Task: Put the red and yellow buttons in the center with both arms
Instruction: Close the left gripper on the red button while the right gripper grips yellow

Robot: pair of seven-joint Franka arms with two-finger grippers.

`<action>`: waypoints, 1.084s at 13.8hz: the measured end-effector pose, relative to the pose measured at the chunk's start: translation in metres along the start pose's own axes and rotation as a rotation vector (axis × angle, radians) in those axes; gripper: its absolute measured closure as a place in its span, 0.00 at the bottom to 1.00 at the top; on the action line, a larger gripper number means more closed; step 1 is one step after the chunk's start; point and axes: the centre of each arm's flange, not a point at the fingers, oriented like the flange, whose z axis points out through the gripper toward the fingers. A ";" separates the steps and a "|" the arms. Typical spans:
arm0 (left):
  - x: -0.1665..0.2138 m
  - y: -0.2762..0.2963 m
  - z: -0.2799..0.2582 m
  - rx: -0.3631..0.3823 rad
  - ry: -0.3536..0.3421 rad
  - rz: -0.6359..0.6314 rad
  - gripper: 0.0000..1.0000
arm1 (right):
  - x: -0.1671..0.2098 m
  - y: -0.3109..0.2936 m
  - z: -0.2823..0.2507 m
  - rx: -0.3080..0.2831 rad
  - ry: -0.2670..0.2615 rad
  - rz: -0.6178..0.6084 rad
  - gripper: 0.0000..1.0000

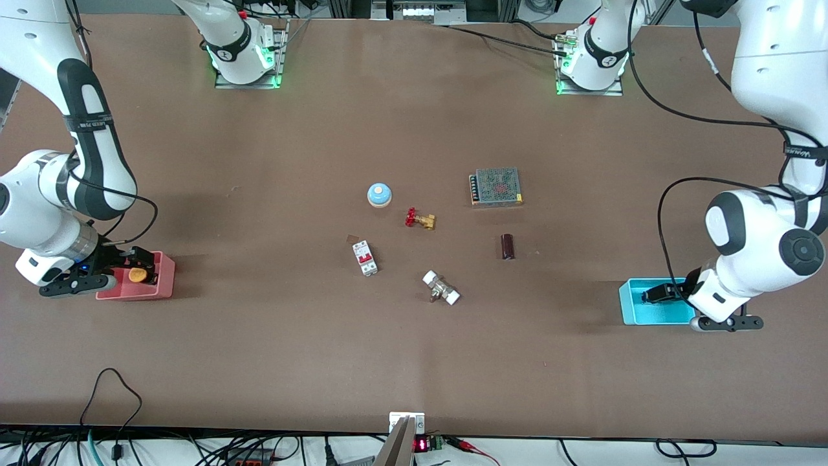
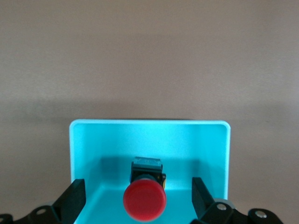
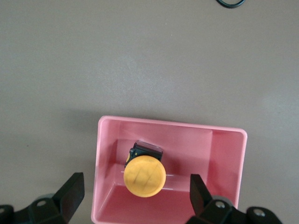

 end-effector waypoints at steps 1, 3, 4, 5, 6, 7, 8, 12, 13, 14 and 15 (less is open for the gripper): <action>0.000 0.000 0.007 0.000 -0.003 0.000 0.00 | 0.000 0.001 0.003 -0.001 0.000 -0.005 0.00; -0.001 0.000 0.020 -0.001 -0.015 0.001 0.00 | -0.002 0.006 0.010 -0.008 0.009 -0.018 0.00; -0.001 0.000 0.023 -0.001 -0.018 0.002 0.00 | -0.003 0.008 0.013 -0.010 0.010 -0.021 0.00; -0.001 -0.001 0.026 -0.001 -0.017 0.002 0.00 | -0.004 0.011 0.016 -0.011 0.010 -0.021 0.00; 0.000 -0.001 0.029 0.000 -0.014 0.002 0.00 | -0.005 0.013 0.017 -0.011 0.008 -0.023 0.00; 0.000 -0.001 0.031 0.000 -0.015 0.002 0.00 | -0.005 0.014 0.018 -0.011 0.008 -0.024 0.00; -0.001 -0.001 0.033 0.000 -0.017 0.002 0.00 | -0.006 0.014 0.018 -0.011 0.008 -0.024 0.00; -0.002 -0.002 0.037 -0.001 -0.023 0.000 0.03 | -0.005 0.012 0.021 -0.010 0.013 -0.026 0.00; -0.002 -0.003 0.037 -0.001 -0.023 -0.001 0.04 | -0.004 0.012 0.022 -0.012 0.015 -0.026 0.00; -0.002 -0.003 0.037 -0.001 -0.025 -0.001 0.04 | -0.005 0.012 0.024 -0.012 0.014 -0.026 0.01; -0.002 -0.003 0.037 -0.001 -0.029 -0.001 0.04 | -0.005 0.012 0.026 -0.011 0.013 -0.026 0.03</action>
